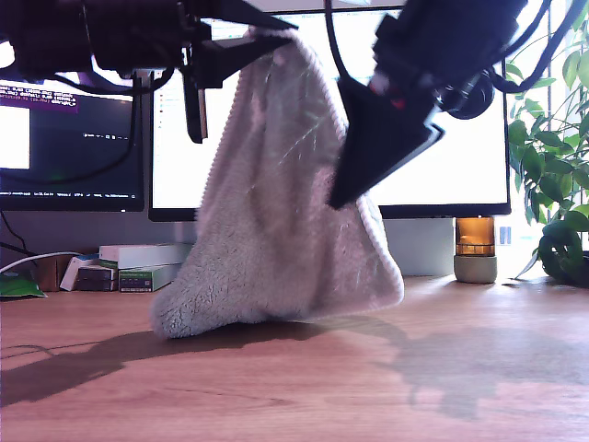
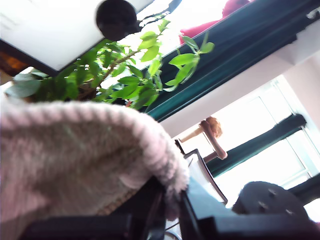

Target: Fold the tea towel to a neat square and place it to the right

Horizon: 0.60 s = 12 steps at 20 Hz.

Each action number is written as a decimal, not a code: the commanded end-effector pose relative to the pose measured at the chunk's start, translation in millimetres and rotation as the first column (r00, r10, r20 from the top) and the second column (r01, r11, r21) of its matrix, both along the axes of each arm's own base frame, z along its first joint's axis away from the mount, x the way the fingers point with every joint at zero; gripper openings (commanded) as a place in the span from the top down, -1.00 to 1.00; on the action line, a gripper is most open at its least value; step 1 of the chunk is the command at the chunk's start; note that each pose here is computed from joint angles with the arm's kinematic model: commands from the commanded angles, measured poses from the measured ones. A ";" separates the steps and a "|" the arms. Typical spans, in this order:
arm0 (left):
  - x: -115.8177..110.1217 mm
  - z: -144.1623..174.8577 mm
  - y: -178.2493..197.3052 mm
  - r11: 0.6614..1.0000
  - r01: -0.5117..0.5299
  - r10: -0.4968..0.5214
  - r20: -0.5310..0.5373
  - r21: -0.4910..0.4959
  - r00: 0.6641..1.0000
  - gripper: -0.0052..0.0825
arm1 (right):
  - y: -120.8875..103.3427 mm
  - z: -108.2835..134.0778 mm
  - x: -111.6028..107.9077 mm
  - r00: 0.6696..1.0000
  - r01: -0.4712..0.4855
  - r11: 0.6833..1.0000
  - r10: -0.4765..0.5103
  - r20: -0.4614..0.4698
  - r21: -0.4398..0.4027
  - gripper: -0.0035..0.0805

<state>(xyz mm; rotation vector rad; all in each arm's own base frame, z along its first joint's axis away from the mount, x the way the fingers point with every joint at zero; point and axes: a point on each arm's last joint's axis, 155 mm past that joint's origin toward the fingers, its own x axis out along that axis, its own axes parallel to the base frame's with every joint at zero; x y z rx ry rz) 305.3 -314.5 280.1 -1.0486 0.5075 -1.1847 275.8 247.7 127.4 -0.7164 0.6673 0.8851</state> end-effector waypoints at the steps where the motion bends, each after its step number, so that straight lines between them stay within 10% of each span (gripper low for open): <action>1: -3.5 6.0 -0.5 1.000 0.008 -0.008 0.024 -0.004 1.000 0.94 | -7.7 4.4 9.1 0.998 0.055 0.998 -0.055 0.031 -0.013 0.06; 12: -5.7 9.7 -0.6 1.000 0.022 -0.021 0.018 -0.020 1.000 0.94 | -9.2 5.3 23.4 0.991 0.125 0.992 -0.125 0.040 0.019 0.06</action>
